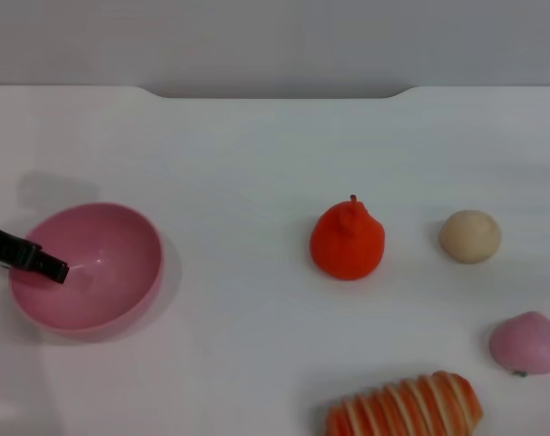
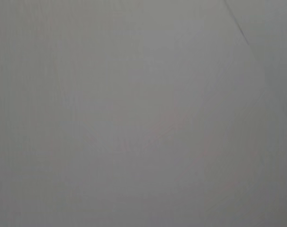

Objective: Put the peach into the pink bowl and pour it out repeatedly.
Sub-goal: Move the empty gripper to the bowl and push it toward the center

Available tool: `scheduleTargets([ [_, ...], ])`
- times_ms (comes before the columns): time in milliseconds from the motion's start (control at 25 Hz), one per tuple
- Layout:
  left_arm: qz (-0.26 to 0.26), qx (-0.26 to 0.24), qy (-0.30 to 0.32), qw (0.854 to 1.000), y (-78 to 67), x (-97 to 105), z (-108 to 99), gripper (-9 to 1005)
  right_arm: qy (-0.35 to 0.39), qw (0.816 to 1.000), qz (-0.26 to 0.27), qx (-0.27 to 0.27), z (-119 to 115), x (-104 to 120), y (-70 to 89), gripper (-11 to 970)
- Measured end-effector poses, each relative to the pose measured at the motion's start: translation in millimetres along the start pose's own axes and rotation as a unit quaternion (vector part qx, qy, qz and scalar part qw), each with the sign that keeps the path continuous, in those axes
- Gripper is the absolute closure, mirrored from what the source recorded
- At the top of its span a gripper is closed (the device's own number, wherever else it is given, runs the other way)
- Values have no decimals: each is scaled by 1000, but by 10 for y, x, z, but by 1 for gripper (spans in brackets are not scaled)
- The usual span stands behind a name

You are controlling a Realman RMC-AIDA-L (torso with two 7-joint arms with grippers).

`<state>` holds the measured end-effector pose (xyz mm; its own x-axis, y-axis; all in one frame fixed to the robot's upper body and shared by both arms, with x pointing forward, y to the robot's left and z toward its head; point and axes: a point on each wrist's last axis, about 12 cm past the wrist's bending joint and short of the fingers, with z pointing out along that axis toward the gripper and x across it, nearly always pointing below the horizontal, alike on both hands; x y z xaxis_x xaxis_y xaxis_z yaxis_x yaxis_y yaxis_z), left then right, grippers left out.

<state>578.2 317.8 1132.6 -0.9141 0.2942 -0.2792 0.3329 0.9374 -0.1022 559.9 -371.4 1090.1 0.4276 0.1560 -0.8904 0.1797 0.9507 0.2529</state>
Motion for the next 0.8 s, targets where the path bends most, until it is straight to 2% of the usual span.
scheduleTargets([
  [120,6,-5,-7,1000,-24,-40,-20,183,1,1000,-1,0,3,-1,-5,477],
  [360,18,-12,-15,1000,-65,-108,-25,322,1,1000,-1,2,4,-3,-15,478],
  [800,23,-11,-15,1000,-86,-139,-35,663,0,1000,-1,6,3,-8,-29,481],
])
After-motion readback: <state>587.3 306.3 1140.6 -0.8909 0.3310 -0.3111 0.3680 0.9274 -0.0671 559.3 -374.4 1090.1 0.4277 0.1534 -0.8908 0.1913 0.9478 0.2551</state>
